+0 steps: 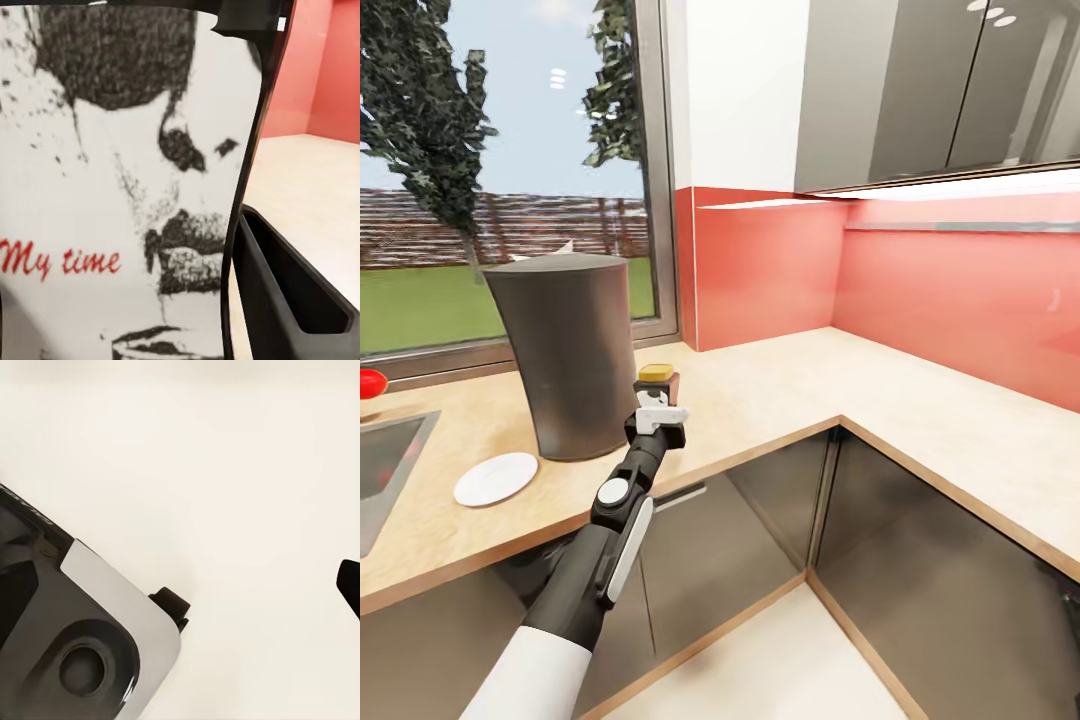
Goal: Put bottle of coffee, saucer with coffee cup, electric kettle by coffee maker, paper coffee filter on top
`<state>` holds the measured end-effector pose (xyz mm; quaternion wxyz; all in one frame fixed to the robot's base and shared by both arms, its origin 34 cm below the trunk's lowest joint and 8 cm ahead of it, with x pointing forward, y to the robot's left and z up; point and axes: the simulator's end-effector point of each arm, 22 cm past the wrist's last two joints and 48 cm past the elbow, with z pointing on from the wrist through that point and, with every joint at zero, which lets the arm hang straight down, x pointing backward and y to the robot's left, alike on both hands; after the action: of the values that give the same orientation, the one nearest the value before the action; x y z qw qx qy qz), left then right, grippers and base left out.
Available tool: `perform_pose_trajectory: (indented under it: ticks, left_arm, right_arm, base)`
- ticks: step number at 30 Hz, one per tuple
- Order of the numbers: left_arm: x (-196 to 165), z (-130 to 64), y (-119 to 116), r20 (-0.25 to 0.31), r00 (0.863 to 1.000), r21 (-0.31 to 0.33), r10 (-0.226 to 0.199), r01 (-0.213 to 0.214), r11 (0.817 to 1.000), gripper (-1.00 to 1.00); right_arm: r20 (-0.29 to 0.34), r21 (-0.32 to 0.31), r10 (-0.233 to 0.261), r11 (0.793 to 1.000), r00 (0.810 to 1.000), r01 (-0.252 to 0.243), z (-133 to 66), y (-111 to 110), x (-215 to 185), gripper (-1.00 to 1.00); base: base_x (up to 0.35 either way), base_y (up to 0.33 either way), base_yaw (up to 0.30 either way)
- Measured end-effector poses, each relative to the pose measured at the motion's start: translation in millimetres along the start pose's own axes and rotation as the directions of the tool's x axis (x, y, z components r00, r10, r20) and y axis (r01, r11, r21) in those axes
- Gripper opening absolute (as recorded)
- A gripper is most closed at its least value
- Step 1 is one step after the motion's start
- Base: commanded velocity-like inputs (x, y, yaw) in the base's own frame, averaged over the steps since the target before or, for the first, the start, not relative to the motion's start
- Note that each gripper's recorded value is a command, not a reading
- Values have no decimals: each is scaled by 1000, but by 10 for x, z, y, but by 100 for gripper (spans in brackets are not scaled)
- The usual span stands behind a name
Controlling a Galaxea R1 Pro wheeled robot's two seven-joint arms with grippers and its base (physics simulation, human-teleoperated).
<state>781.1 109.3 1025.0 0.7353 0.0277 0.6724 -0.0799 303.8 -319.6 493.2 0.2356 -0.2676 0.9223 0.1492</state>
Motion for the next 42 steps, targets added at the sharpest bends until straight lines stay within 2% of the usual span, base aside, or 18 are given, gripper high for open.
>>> perform_pose_trajectory:
  ticks: [42]
  left_arm:
    - [26,-11,-6,5,1000,3,-1,1,1000,-100]
  right_arm:
    - [0,0,0,1000,1000,0,44,-6,29,100]
  base:
    - [17,17,0]
